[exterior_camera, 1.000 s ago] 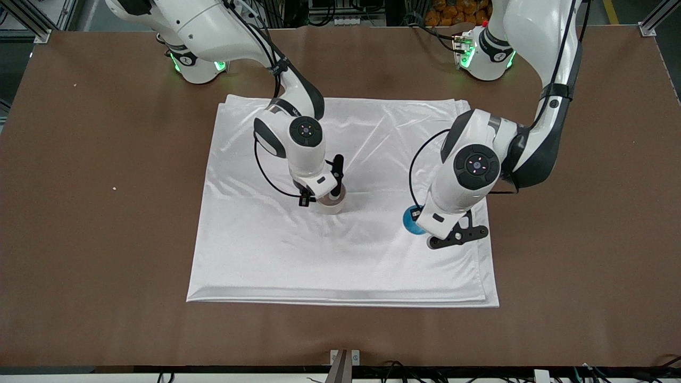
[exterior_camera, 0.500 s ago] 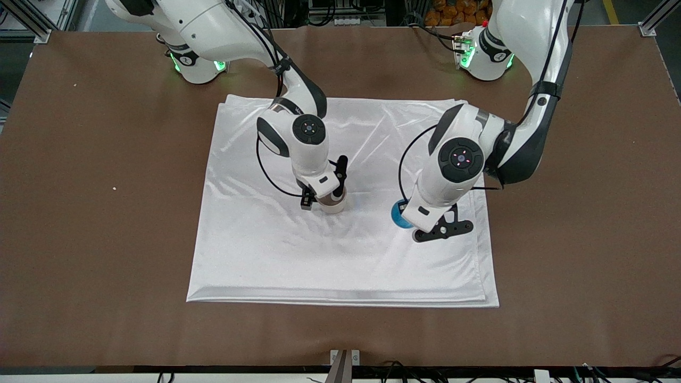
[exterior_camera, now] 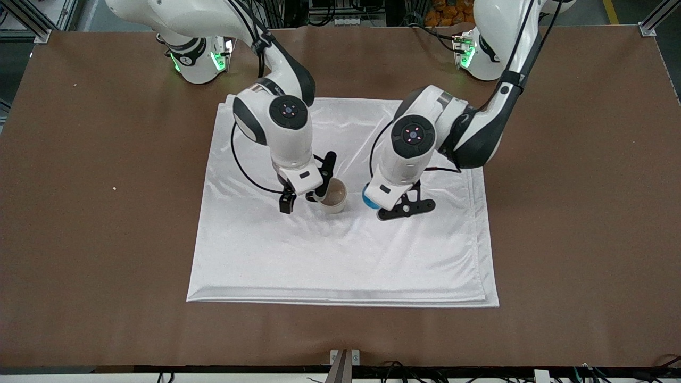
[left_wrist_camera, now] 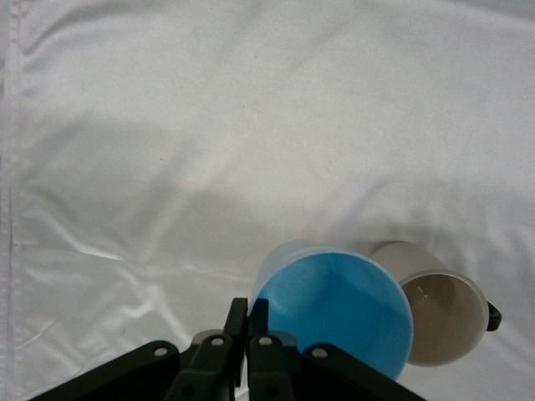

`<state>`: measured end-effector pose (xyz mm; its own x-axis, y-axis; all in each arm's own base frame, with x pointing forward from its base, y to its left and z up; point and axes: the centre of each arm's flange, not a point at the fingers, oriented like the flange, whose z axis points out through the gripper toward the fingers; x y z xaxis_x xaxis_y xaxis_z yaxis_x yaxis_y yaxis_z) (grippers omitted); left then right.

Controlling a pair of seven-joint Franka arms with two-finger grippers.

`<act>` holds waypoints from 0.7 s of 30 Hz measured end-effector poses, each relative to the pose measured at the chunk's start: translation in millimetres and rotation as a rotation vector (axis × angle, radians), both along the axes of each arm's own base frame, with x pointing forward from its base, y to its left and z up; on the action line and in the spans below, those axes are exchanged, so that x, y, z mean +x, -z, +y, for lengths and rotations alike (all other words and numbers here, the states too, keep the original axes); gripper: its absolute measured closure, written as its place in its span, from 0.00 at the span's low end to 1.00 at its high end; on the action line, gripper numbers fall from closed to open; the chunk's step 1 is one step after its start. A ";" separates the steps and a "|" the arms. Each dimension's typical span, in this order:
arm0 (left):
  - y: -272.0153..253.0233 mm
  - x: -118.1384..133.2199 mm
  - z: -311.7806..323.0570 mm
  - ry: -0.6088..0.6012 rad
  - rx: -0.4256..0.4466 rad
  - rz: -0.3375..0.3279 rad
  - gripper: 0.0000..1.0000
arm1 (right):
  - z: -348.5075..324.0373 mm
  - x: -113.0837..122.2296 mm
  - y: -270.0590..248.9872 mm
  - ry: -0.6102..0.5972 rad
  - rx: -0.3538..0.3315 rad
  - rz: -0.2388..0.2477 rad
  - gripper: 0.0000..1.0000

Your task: Place blue cup into white mug on cloth

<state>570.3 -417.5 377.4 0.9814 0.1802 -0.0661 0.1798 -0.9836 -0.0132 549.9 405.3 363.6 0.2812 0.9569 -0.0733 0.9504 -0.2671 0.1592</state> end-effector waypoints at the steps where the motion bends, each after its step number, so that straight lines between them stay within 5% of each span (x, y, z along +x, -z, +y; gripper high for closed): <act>1: 0.0 -3.3 -4.5 -0.001 0.000 0.000 0.96 | -6.0 1.3 -13.3 0.022 0.002 -0.007 0.00; 21: -0.1 -48.2 -79.7 -0.032 -0.054 -0.056 0.96 | -138.1 4.7 -190.4 0.315 0.026 -0.094 0.00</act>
